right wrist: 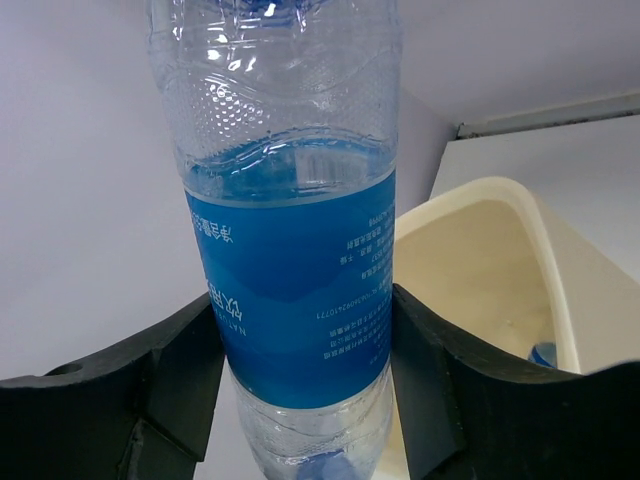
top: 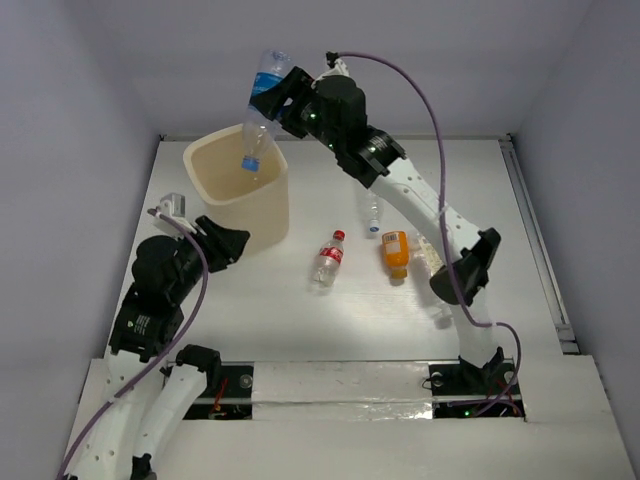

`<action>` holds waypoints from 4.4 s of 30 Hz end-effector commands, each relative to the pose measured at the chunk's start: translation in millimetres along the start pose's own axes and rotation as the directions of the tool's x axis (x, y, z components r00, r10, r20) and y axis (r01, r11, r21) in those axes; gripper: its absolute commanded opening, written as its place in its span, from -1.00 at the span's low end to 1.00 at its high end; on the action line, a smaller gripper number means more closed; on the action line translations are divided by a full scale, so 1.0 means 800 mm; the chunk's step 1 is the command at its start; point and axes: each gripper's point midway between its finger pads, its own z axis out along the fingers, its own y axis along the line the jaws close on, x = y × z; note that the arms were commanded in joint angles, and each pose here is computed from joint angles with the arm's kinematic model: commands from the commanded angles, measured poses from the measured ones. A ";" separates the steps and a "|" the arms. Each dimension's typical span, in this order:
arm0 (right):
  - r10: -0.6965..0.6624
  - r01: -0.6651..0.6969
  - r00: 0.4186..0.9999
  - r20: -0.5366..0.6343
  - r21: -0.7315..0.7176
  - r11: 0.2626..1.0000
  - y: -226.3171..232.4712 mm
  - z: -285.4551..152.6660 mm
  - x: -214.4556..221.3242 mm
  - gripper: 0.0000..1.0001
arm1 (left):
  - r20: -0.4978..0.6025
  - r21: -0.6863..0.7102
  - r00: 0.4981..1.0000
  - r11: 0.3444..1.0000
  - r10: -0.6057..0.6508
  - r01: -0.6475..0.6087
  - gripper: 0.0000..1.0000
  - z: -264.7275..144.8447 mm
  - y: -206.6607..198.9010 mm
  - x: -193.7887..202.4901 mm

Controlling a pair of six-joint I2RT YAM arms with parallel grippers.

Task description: Put the plastic bottles in the bin

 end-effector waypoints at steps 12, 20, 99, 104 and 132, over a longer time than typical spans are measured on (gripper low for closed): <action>-0.046 0.046 0.999 0.024 -0.017 0.999 -0.008 0.057 0.045 0.60 | -0.287 0.085 0.953 0.988 -0.098 0.127 -0.16 0.002 0.009 0.116; -0.159 0.159 0.987 0.008 -0.004 0.987 -0.009 0.050 0.057 0.99 | -0.315 0.144 0.947 0.982 -0.071 0.121 -0.11 0.018 -0.020 0.121; -0.169 0.551 0.809 -0.563 0.626 0.552 -0.493 -0.278 0.114 0.17 | 0.017 -0.041 0.968 0.967 0.251 -0.250 -0.08 0.135 -0.141 -0.070; -0.220 0.497 0.848 -0.482 0.580 0.645 -0.432 -0.286 0.086 0.15 | 0.112 -0.170 0.964 0.961 0.240 -0.219 -0.07 0.150 -0.089 -0.147; -0.126 0.122 0.982 -0.142 -0.035 0.992 -0.028 -0.041 0.021 0.15 | 0.198 -0.174 0.959 0.970 0.203 -0.169 0.68 0.061 -0.055 -0.187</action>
